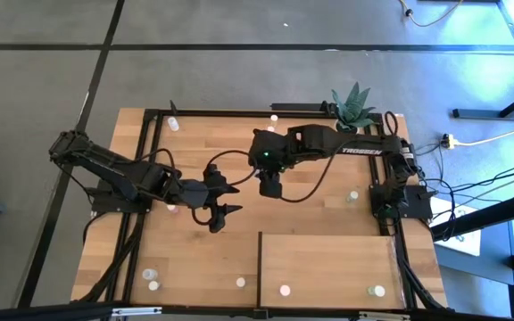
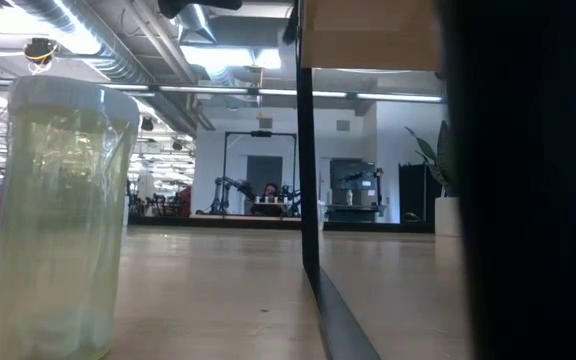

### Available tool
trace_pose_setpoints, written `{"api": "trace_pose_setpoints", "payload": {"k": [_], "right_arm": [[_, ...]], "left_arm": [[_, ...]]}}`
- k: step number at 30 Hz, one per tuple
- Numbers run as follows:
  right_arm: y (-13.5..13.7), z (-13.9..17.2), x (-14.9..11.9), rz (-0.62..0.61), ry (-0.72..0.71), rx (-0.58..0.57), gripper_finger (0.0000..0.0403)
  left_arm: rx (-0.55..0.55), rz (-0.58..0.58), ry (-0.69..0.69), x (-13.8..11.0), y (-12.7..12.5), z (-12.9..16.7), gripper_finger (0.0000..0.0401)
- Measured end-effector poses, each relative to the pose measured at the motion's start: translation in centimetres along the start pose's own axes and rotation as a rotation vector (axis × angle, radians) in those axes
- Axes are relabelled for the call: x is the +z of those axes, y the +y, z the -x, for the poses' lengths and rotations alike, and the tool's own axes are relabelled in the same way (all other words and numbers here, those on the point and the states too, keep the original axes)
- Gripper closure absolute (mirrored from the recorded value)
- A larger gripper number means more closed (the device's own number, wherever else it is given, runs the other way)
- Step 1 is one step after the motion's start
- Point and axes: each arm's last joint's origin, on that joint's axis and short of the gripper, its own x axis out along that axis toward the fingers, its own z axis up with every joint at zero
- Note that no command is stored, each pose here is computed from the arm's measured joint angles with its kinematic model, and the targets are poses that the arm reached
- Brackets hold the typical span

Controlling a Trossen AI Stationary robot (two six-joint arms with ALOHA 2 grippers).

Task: Pick and place medicine bottles onto shelf by color
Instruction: Put the bottom right transparent pill bottle on the shelf

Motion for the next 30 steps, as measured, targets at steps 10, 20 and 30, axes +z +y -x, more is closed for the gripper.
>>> {"api": "trace_pose_setpoints", "payload": {"k": [10,20,30], "right_arm": [[1.6,5.8,0.3,0.046,0.045,0.026,0.0252],[2.4,11.4,-1.0,0.033,0.052,0.035,0.0251],[3.7,15.7,-4.1,-0.022,0.018,0.021,0.0247]], "left_arm": [[0.001,0.001,0.000,0.0,0.0,0.0,0.0173],[0.000,0.002,-0.001,0.0,0.0,0.0,0.0173],[-0.014,-0.046,-0.034,0.4,-0.1,0.0,0.0173]]}}
